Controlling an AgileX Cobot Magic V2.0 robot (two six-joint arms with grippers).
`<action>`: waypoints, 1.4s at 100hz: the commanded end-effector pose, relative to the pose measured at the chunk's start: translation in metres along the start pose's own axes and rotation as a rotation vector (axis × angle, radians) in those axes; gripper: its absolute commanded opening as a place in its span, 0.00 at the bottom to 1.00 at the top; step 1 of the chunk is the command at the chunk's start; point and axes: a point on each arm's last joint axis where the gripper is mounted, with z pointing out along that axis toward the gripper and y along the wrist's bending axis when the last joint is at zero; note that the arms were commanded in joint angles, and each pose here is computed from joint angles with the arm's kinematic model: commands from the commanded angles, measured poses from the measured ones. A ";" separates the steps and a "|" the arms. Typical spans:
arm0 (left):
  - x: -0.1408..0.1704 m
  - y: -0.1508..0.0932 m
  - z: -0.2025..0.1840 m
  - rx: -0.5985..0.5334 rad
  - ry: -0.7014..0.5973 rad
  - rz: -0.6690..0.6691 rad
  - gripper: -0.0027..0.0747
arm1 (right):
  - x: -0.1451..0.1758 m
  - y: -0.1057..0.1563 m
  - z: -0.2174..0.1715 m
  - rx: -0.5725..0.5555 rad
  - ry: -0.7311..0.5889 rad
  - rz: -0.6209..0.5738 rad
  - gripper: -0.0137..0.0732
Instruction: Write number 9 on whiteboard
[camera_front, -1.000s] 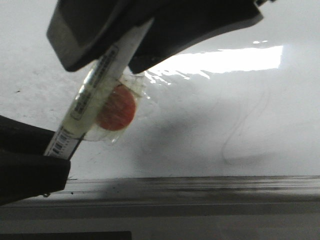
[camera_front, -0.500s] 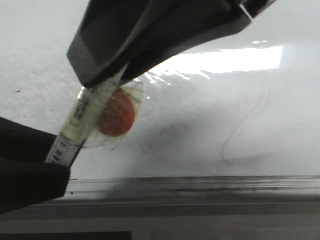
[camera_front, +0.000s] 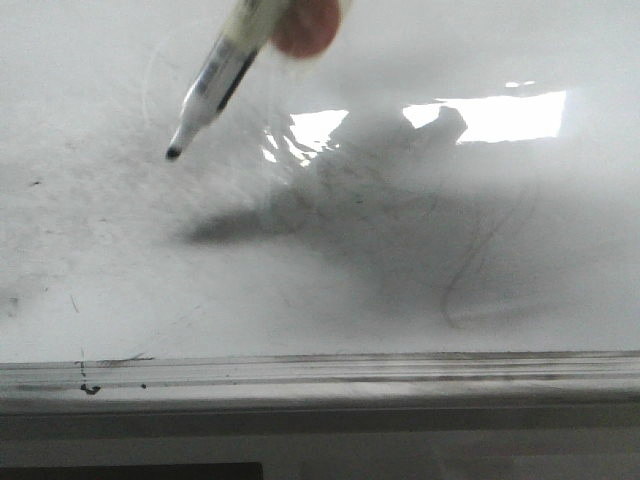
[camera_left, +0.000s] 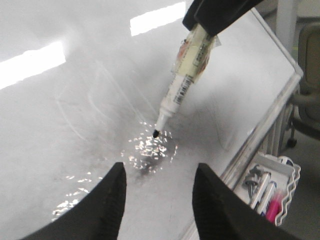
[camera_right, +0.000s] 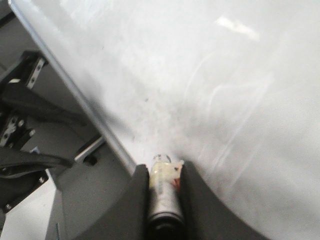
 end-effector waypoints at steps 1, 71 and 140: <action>-0.019 0.000 -0.008 0.001 -0.127 -0.069 0.42 | -0.027 -0.007 -0.020 0.049 -0.132 -0.011 0.09; -0.021 0.001 -0.011 -0.005 -0.142 -0.080 0.42 | -0.041 -0.037 0.001 0.214 -0.033 -0.014 0.09; -0.017 0.000 -0.004 0.007 -0.104 -0.063 0.42 | -0.008 -0.017 0.013 0.111 0.120 0.030 0.09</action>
